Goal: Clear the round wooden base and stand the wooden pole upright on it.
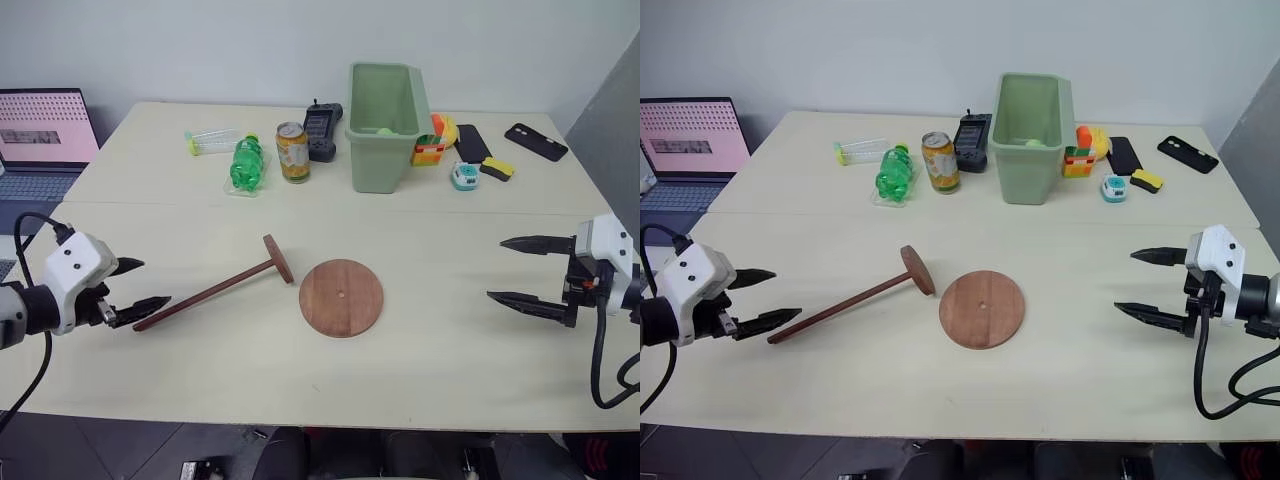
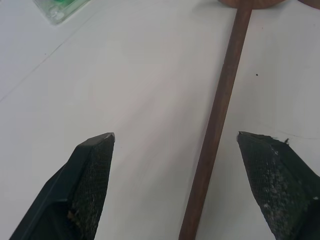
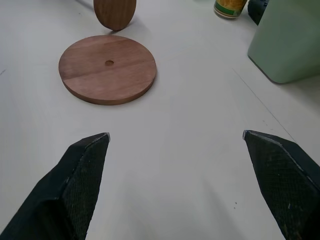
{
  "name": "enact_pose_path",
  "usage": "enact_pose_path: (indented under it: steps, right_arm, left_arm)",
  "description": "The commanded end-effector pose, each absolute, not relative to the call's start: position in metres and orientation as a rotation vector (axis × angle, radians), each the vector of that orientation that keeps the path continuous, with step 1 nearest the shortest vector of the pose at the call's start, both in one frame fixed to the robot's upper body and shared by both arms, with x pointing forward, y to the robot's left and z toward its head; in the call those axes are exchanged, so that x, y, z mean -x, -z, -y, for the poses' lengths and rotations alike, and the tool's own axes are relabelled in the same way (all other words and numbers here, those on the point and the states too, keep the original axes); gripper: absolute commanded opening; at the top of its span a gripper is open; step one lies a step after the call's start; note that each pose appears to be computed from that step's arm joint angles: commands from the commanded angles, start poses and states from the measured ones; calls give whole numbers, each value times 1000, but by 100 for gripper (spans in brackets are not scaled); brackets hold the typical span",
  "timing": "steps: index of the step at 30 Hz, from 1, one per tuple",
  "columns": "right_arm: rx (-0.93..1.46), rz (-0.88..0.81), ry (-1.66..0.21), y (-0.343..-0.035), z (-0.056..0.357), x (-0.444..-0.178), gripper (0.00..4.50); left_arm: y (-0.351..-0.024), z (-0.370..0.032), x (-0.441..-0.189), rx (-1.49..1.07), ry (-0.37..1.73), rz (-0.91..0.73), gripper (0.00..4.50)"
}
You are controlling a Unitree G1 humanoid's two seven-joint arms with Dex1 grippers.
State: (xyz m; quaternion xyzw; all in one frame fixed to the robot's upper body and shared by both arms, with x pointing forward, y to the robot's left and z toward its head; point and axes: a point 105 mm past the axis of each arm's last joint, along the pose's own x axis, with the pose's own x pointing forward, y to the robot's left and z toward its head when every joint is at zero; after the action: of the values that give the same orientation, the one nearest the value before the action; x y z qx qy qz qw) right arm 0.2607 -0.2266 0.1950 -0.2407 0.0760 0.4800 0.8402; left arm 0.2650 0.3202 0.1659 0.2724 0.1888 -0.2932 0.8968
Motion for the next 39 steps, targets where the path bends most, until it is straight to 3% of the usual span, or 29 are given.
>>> enact_pose_path:
  steps: [1,14,17,22,30,39]
  right_arm:
    - [555,-117,-1022,-206,224,-256,450]
    - [550,-136,-1067,-202,217,-249,450]
    - [560,-144,-1140,-201,204,-240,450]
    - [536,-128,-1273,-203,172,-221,450]
    - [407,-117,-1375,-202,131,-207,450]
    - [369,-132,-1379,-197,117,-202,450]
  left_arm:
    - [-178,-319,-271,-596,603,-341,406]
    - [-178,-310,-273,-678,652,-326,406]
    - [-176,-303,-270,-665,707,-367,445]
    - [-171,-286,-270,-705,793,-395,445]
    - [-155,-244,-300,-719,879,-355,445]
    - [-145,-226,-332,-801,870,-462,445]
